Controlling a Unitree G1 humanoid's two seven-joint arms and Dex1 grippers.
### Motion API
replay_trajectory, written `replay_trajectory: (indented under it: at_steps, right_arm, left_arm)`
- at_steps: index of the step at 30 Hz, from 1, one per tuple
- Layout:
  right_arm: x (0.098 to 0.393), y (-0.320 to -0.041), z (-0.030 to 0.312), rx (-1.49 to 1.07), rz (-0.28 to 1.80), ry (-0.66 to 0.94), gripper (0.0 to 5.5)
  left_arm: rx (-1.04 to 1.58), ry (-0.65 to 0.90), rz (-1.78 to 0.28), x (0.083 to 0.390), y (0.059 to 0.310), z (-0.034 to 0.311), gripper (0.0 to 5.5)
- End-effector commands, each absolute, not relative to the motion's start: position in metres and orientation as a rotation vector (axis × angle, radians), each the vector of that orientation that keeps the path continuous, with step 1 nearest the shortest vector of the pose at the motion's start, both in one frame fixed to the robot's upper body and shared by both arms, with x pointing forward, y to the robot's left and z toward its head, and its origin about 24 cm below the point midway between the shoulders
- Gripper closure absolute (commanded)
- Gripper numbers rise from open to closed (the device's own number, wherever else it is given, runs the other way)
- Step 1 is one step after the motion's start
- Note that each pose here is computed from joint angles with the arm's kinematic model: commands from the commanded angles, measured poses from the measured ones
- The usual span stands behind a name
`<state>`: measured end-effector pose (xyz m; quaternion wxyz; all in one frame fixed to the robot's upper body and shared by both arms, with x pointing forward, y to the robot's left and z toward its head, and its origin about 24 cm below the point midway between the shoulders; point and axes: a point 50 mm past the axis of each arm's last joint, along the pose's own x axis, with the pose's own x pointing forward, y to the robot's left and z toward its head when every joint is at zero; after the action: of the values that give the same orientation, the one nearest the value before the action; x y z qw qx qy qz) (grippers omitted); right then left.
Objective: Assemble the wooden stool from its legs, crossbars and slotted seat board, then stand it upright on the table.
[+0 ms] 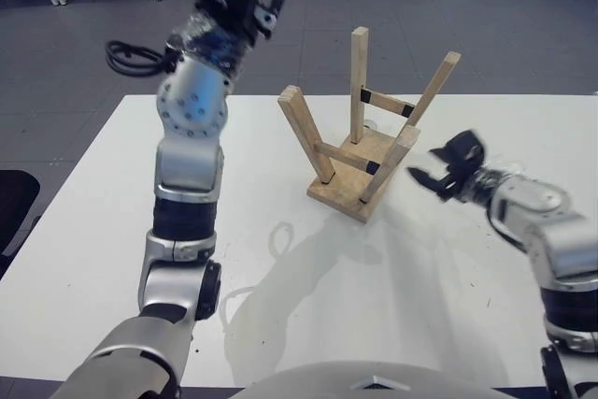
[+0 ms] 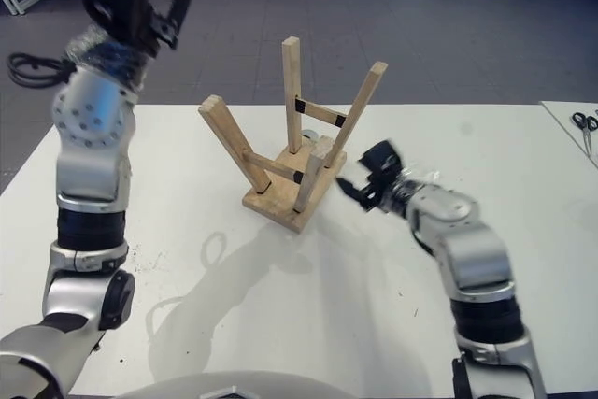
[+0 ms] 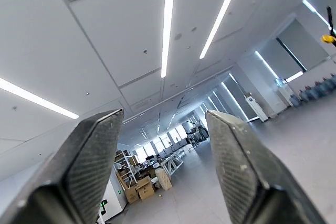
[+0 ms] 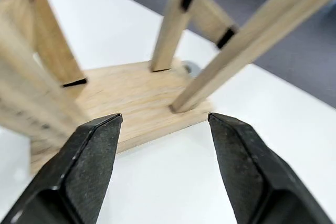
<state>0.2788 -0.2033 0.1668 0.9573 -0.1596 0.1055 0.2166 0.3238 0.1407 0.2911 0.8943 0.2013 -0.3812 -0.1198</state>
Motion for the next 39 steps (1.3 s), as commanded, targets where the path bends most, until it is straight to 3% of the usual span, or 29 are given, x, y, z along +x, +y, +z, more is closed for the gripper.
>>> replay_trajectory:
  at_steps: [1, 5, 7, 9, 11, 12, 15, 16, 18, 21, 23, 26, 29, 33, 39]
  right_arm:
    - [0.289, -0.189, 0.250, -0.209, 0.404, -0.166, 2.48]
    - [0.279, -0.144, 0.317, -0.008, 0.592, -0.561, 2.48]
    - [0.276, -0.138, 0.327, 0.034, 0.621, -0.620, 2.48]
    - [0.282, -0.134, 0.312, 0.041, 0.627, -0.545, 2.48]
    - [0.286, -0.129, 0.279, 0.042, 0.642, -0.415, 2.48]
    - [0.285, -0.122, 0.250, 0.016, 0.664, -0.299, 2.48]
    - [0.276, -0.111, 0.174, -0.062, 0.718, 0.006, 2.48]
    - [0.276, -0.113, 0.155, -0.114, 0.711, 0.076, 2.48]
    - [0.280, -0.124, 0.140, -0.158, 0.662, 0.134, 2.48]
    - [0.286, -0.135, 0.145, -0.161, 0.607, 0.114, 2.48]
    - [0.288, -0.140, 0.154, -0.136, 0.575, 0.076, 2.48]
    - [0.292, -0.149, 0.179, -0.043, 0.509, -0.059, 2.48]
    - [0.296, -0.160, 0.187, -0.029, 0.441, -0.107, 2.48]
    - [0.301, -0.171, 0.176, -0.087, 0.407, -0.057, 2.48]
    - [0.291, -0.150, 0.139, -0.259, 0.584, 0.079, 2.48]
  left_arm:
    - [0.307, -0.850, -0.273, 0.329, 0.143, 0.329, 2.61]
    - [0.263, -0.959, -0.299, 0.323, 0.137, 0.367, 2.61]
    - [0.251, -0.967, -0.314, 0.323, 0.136, 0.371, 2.61]
    - [0.221, -0.851, -0.368, 0.336, 0.131, 0.344, 2.61]
    - [0.217, -0.621, -0.460, 0.353, 0.119, 0.286, 2.61]
    - [0.256, -0.451, -0.527, 0.357, 0.110, 0.234, 2.61]
    - [0.357, 0.019, -0.745, 0.333, 0.090, 0.102, 2.61]
    - [0.384, 0.137, -0.773, 0.321, 0.091, 0.071, 2.61]
    - [0.387, 0.232, -0.731, 0.315, 0.102, 0.053, 2.61]
    - [0.364, 0.097, -0.634, 0.339, 0.108, 0.094, 2.61]
    - [0.356, -0.106, -0.603, 0.348, 0.104, 0.137, 2.61]
    - [0.260, -0.384, -0.608, 0.335, 0.094, 0.186, 2.61]
    - [0.170, -0.556, -0.618, 0.317, 0.091, 0.215, 2.61]
    - [0.163, -0.666, -0.595, 0.307, 0.096, 0.237, 2.61]
    - [0.245, -0.766, -0.291, 0.320, 0.149, 0.270, 2.61]
